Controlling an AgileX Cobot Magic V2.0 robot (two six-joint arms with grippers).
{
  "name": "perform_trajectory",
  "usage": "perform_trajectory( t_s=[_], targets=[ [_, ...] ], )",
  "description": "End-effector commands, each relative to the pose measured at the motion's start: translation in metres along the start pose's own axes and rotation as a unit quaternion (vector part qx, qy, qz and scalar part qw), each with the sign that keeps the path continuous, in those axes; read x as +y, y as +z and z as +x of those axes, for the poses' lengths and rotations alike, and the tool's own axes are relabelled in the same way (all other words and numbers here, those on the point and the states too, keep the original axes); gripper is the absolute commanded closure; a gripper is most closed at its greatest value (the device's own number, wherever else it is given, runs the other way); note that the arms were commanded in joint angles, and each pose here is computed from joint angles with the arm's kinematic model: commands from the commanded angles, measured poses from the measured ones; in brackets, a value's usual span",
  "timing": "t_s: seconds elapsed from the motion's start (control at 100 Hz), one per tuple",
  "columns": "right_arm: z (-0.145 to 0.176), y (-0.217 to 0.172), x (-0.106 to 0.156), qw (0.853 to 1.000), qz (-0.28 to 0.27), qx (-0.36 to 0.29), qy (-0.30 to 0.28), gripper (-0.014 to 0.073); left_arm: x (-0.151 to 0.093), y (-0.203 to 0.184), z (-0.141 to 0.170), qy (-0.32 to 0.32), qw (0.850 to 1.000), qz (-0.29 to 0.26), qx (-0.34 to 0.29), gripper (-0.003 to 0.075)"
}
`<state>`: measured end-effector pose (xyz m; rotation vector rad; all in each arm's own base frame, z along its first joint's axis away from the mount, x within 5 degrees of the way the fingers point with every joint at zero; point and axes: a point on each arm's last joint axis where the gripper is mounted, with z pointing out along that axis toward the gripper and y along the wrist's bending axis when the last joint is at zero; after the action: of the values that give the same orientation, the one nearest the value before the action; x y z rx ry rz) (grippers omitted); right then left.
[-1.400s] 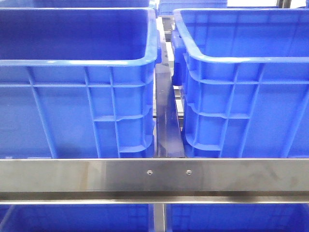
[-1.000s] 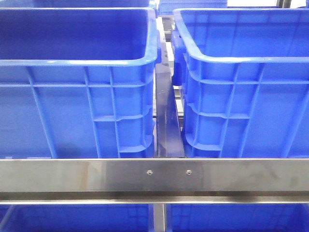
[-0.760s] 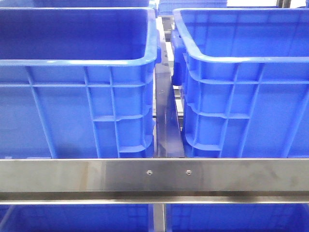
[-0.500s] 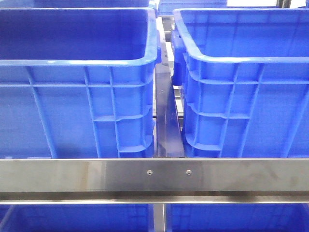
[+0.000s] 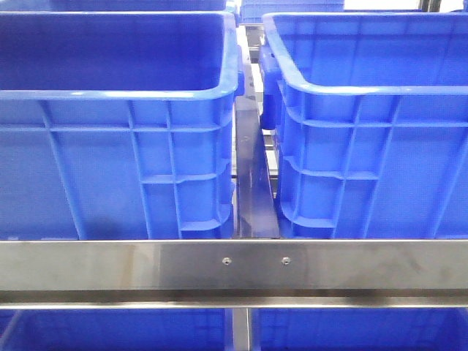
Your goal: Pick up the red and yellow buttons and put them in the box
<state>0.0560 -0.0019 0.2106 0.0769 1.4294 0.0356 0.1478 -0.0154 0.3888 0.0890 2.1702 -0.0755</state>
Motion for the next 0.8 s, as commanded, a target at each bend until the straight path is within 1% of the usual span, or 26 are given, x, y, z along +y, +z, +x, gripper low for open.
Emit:
perform_trajectory(
  t_s=[0.0,0.22,0.4,0.46,0.53,0.6,0.65,0.67,0.72,0.79],
  targets=[
    [-0.016,-0.003,0.001,0.998,-0.004,-0.062,-0.006,0.0663,0.0,0.007,-0.018,0.001,1.0,0.0,-0.017,0.0739],
    [-0.016,-0.003,0.001,0.998,-0.004,-0.062,-0.006,0.0663,0.0,0.032,-0.02,0.0,1.0,-0.001,0.021,0.0739],
    [-0.016,-0.003,0.001,0.998,-0.004,-0.062,-0.006,0.0663,0.0,0.038,-0.02,0.0,1.0,-0.001,0.029,0.0736],
    [-0.016,-0.003,0.001,0.998,-0.004,-0.062,-0.006,0.0663,0.0,0.04,-0.021,0.0,1.0,-0.001,0.029,0.0715],
    [-0.016,-0.003,0.001,0.998,-0.004,-0.062,-0.006,0.0663,0.0,0.042,-0.021,0.0,1.0,-0.001,0.029,0.0659],
    [-0.016,-0.003,0.001,0.998,-0.004,-0.062,-0.006,0.0663,0.0,0.044,-0.021,0.0,0.999,-0.001,0.032,0.0573],
    [-0.016,-0.003,0.001,0.998,-0.004,-0.062,-0.006,0.0663,0.0,0.045,-0.021,0.0,0.999,-0.001,0.033,0.0485],
    [-0.016,-0.003,0.001,0.998,-0.004,-0.062,-0.006,0.0663,0.0,0.045,-0.021,0.0,0.999,-0.001,0.033,0.0461],
    [-0.016,-0.003,0.001,0.998,-0.004,-0.062,-0.006,0.0663,0.0,0.046,-0.021,0.0,0.999,-0.001,0.033,0.0368],
    [-0.016,-0.003,0.001,0.998,-0.004,-0.062,-0.006,0.0663,0.0,0.046,-0.022,-0.004,1.0,0.002,0.028,0.0276]
  ],
)
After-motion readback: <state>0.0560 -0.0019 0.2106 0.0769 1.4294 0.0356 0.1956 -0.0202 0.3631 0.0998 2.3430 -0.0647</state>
